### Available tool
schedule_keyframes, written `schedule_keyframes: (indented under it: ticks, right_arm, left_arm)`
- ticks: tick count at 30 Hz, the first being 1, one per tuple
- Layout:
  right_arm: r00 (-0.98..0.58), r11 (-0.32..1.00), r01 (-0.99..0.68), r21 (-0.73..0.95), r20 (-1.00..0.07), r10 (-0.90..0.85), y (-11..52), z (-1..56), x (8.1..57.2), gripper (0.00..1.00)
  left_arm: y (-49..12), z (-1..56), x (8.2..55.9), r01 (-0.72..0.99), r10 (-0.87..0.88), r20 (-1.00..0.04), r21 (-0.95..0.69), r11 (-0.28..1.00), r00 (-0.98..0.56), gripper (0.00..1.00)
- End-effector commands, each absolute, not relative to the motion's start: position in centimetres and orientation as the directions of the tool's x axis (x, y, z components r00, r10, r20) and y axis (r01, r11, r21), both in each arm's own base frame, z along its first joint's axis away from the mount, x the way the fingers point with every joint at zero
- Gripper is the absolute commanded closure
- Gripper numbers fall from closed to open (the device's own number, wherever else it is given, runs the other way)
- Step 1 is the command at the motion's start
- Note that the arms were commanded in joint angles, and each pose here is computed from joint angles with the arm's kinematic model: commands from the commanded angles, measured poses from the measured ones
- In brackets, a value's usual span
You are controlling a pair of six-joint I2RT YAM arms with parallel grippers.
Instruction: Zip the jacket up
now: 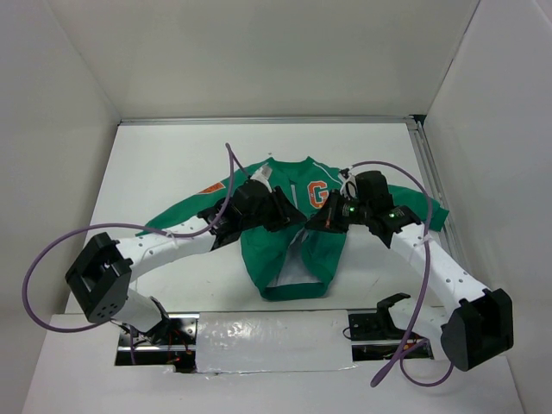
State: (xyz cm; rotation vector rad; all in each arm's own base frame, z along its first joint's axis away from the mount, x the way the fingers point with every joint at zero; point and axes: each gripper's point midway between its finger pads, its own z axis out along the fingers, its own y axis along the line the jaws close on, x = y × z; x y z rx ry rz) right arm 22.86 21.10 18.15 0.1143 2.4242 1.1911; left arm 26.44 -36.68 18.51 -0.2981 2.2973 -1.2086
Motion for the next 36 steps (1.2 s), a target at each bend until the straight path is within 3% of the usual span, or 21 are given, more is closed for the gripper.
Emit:
schedule_keyframes:
  ticks: [1, 4, 17, 21, 23, 24, 29, 30, 32, 33, 36]
  right_arm:
    - [-0.888, 0.641, -0.116, 0.759, -0.368, 0.276, 21.0, 18.7, 23.3, 1.00]
    - [-0.877, 0.634, -0.128, 0.763, -0.385, 0.286, 21.1, 19.6, 23.6, 1.00]
    - [-0.861, 0.597, -0.198, 0.777, -0.429, 0.273, 21.7, 22.1, 22.9, 1.00]
    - [-0.853, 0.601, -0.216, 0.770, -0.449, 0.268, 21.6, 22.9, 23.1, 1.00]
    - [-0.853, 0.615, -0.204, 0.762, -0.447, 0.270, 21.3, 23.1, 23.1, 1.00]
    - [-0.852, 0.625, -0.200, 0.754, -0.449, 0.269, 21.1, 23.0, 23.2, 1.00]
    - [-0.864, 0.649, -0.182, 0.739, -0.436, 0.253, 20.6, 23.3, 23.3, 1.00]
    - [-0.873, 0.660, -0.172, 0.732, -0.423, 0.242, 20.4, 23.0, 23.2, 1.00]
    - [-0.871, 0.666, -0.180, 0.724, -0.432, 0.235, 20.4, 23.9, 23.5, 1.00]
    - [-0.882, 0.676, -0.168, 0.718, -0.416, 0.223, 20.3, 23.5, 23.3, 1.00]
    - [-0.881, 0.684, -0.165, 0.711, -0.418, 0.222, 20.2, 24.5, 23.6, 1.00]
  left_arm:
    - [-37.3, 22.4, 26.5, 0.101, -0.452, -0.340, -0.875, 0.473, -0.825, 0.57]
    - [-37.0, 22.8, 26.1, 0.109, -0.459, -0.337, -0.885, 0.454, -0.822, 0.44]
    - [-38.0, 22.4, 26.3, 0.065, -0.445, -0.291, -0.887, 0.456, -0.847, 0.52]
    - [-36.8, 22.2, 26.2, 0.044, -0.465, -0.304, -0.870, 0.491, -0.831, 0.43]
    - [-35.8, 22.8, 26.5, 0.068, -0.480, -0.358, -0.851, 0.521, -0.801, 0.36]
    - [-35.3, 22.6, 26.3, 0.124, -0.440, -0.418, -0.822, 0.556, -0.795, 0.29]
    - [-33.1, 24.0, 27.1, 0.403, -0.280, -0.724, -0.614, 0.679, -0.631, 0.14]
    - [-33.2, 24.2, 26.8, 0.559, -0.136, -0.831, -0.474, 0.680, -0.540, 0.12]
    - [-33.4, 24.8, 27.6, 0.611, -0.086, -0.893, -0.370, 0.700, -0.442, 0.06]
    - [-33.5, 24.9, 27.8, 0.671, 0.017, -0.944, -0.222, 0.707, -0.330, 0.06]
    - [-33.9, 23.0, 28.0, 0.742, 0.225, -0.967, 0.062, 0.667, -0.121, 0.06]
